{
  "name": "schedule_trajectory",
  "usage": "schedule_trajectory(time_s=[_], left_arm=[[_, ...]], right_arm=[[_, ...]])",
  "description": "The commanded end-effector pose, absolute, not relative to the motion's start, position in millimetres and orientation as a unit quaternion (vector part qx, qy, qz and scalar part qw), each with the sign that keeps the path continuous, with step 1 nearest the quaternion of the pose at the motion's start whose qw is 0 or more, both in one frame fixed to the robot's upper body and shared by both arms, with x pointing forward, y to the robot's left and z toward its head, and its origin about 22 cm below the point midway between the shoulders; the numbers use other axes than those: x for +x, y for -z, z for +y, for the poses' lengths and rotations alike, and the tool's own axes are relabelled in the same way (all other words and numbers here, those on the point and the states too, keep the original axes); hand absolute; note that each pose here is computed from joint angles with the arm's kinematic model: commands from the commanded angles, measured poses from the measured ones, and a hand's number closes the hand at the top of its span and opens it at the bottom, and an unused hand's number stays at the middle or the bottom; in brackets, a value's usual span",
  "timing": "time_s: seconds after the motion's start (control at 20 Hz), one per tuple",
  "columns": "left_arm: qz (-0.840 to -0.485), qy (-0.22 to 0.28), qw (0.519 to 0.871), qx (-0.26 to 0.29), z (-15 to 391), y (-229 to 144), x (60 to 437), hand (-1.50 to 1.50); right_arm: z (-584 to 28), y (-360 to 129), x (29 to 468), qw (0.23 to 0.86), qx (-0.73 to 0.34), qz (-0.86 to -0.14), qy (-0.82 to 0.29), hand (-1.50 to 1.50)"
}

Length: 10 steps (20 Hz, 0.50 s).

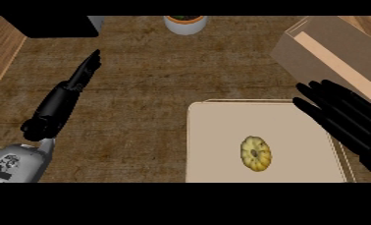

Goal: Pick the squash from the tray and place it in the cardboard box

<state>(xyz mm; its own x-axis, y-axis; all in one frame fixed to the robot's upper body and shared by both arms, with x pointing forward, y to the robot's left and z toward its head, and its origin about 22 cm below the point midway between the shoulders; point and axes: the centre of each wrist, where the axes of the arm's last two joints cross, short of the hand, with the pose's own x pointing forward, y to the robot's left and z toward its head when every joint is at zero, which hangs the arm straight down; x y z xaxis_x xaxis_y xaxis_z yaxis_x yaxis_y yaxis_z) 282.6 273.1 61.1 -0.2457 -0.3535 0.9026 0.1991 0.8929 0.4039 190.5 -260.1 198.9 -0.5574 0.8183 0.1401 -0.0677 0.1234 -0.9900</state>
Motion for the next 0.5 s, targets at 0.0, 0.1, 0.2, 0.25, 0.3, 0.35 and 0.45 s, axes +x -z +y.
schedule_trajectory(time_s=[0.0,0.1,0.2,0.25,0.3,0.35,0.45], left_arm=[[-0.754,0.236,0.611,0.054,280,-60,279,0.00],[-0.756,0.233,0.610,0.036,269,-54,288,0.00],[-0.758,0.234,0.607,0.040,259,-67,287,0.00],[-0.759,0.231,0.608,0.031,261,-56,290,0.00],[-0.761,0.231,0.606,0.035,266,-72,297,0.00],[-0.759,0.240,0.604,0.033,255,-78,303,0.00],[-0.759,0.228,0.608,0.040,247,-70,298,0.00]], right_arm=[[-240,-203,165,0.360,-0.323,-0.556,-0.676,-1.50],[-234,-200,166,0.362,-0.336,-0.513,-0.702,-1.50],[-222,-202,150,0.363,-0.336,-0.476,-0.727,-1.50],[-212,-195,142,0.368,-0.327,-0.486,-0.723,-1.50],[-208,-189,149,0.373,-0.334,-0.463,-0.731,-1.50],[-205,-193,148,0.364,-0.357,-0.448,-0.734,-1.50],[-192,-186,140,0.362,-0.373,-0.435,-0.735,-1.50]])
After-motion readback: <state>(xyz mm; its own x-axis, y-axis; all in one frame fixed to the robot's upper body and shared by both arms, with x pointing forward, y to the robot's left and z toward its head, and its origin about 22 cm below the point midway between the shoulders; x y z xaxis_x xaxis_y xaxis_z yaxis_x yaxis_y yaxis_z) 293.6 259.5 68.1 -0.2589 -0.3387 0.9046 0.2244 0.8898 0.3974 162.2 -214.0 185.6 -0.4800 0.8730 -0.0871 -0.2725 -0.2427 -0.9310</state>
